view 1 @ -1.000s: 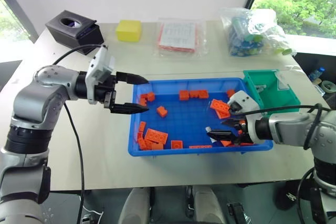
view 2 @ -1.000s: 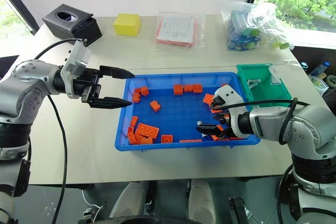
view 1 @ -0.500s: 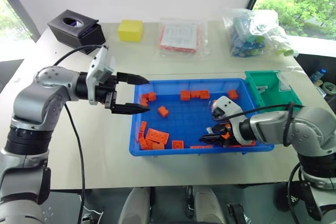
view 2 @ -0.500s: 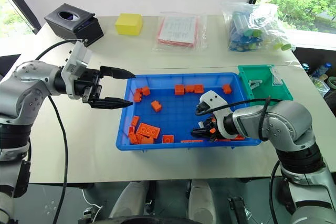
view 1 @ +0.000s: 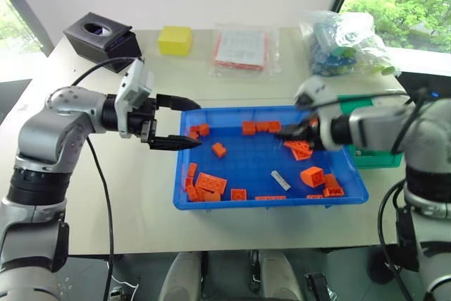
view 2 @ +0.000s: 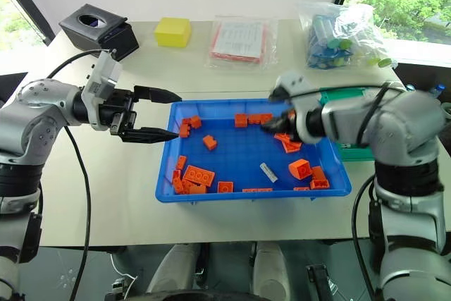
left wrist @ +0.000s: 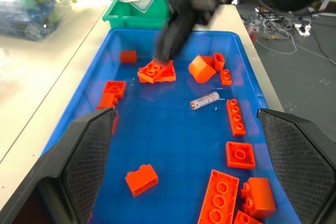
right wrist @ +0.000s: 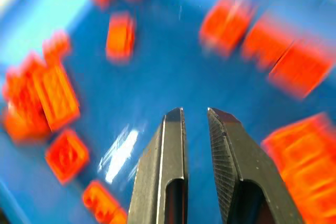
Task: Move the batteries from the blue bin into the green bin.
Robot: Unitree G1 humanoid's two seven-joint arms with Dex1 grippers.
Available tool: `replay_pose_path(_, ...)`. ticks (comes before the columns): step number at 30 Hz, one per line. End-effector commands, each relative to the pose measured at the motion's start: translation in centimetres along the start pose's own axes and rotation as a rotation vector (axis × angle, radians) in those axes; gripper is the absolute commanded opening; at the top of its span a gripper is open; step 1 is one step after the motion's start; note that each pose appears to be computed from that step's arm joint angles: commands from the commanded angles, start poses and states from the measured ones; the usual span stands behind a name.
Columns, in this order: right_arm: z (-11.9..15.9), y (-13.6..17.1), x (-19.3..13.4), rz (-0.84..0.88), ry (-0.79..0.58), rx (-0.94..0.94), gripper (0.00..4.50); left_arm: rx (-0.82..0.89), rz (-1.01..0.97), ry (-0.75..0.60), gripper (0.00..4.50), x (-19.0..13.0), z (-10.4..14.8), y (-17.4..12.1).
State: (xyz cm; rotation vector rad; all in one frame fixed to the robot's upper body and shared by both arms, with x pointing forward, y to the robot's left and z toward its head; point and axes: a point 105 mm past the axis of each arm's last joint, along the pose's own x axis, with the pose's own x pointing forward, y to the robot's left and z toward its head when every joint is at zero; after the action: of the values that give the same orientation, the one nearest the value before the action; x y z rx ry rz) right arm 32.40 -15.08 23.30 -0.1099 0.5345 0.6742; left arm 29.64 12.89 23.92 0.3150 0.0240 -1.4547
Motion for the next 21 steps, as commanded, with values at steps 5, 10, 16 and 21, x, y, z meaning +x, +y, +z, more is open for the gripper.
replay_pose_path(5, 0.2, -2.9, -3.5, -0.121, -0.034, 0.031, 0.72, 0.051, -0.011, -0.015, 4.5, 0.3, 0.8, 0.3)
replay_pose_path(10, -3.6, 1.0, -0.5, 0.034, 0.075, -0.032, 1.24, 0.052, -0.019, -0.019, 4.5, 0.5, 0.8, 0.4)
replay_pose_path(16, -8.2, 3.2, 2.0, 0.105, 0.214, -0.034, 2.98, 0.055, -0.02, -0.014, 4.5, 0.3, 0.9, 0.4)
replay_pose_path(21, -10.1, 3.9, 2.7, 0.126, 0.272, -0.066, 2.98, 0.055, -0.02, -0.009, 4.5, 0.2, 1.0, 0.1)
